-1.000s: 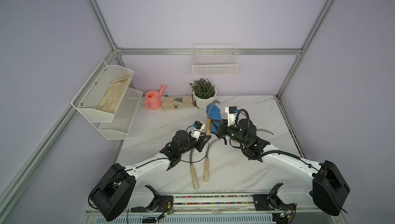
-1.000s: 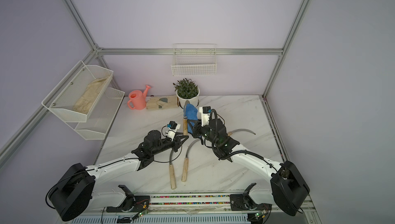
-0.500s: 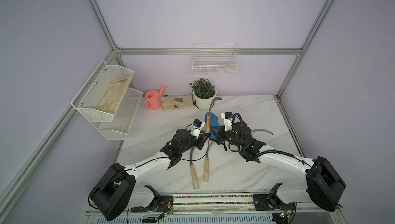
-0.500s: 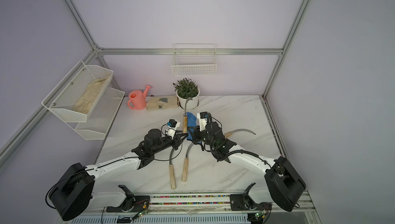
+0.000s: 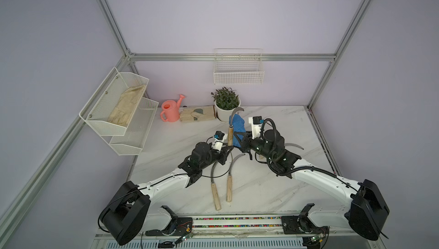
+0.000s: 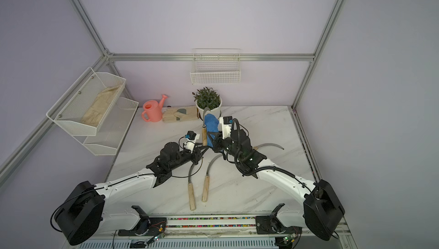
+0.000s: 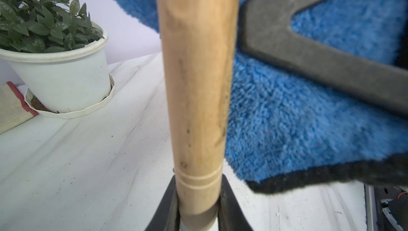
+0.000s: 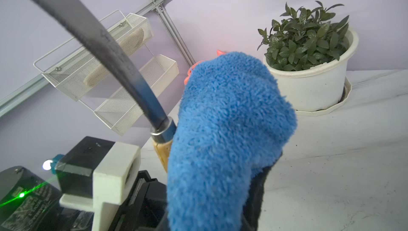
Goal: Wipe small sickles with rags
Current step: Wipe the small sickle.
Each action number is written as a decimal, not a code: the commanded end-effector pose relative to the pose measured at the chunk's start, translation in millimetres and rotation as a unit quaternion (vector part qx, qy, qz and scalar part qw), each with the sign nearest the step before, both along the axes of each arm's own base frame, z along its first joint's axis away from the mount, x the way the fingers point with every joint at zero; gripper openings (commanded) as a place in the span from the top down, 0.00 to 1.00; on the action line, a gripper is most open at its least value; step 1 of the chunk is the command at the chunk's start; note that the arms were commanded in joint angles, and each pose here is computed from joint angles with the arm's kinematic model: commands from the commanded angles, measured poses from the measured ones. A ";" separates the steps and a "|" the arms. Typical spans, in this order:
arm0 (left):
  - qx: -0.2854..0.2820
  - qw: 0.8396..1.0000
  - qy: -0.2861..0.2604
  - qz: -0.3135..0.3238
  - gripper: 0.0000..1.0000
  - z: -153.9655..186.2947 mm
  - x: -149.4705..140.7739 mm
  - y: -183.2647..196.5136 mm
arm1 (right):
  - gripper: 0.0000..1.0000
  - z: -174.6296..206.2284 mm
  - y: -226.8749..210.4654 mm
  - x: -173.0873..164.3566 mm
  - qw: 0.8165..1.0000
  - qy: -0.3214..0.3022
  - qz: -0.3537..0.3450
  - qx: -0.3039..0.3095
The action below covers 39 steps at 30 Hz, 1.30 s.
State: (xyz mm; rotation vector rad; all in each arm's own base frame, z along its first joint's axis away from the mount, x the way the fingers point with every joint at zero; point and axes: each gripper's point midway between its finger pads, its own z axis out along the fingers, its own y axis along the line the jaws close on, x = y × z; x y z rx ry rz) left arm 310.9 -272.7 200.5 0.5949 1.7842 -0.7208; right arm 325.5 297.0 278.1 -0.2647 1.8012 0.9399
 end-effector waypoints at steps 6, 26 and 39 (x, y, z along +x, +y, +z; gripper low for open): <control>0.012 0.999 -0.022 0.027 1.00 11.3 11.3 2.0 | 1.00 -63.6 36.5 -23.2 0.996 0.058 0.062 -0.006; 0.054 0.995 -0.042 0.076 1.00 7.2 16.6 6.7 | 1.00 39.7 36.0 -3.1 1.000 -0.012 0.024 0.012; 0.057 0.994 -0.041 0.084 1.00 5.5 18.9 8.2 | 1.00 68.3 6.3 8.4 0.999 -0.023 -0.014 0.028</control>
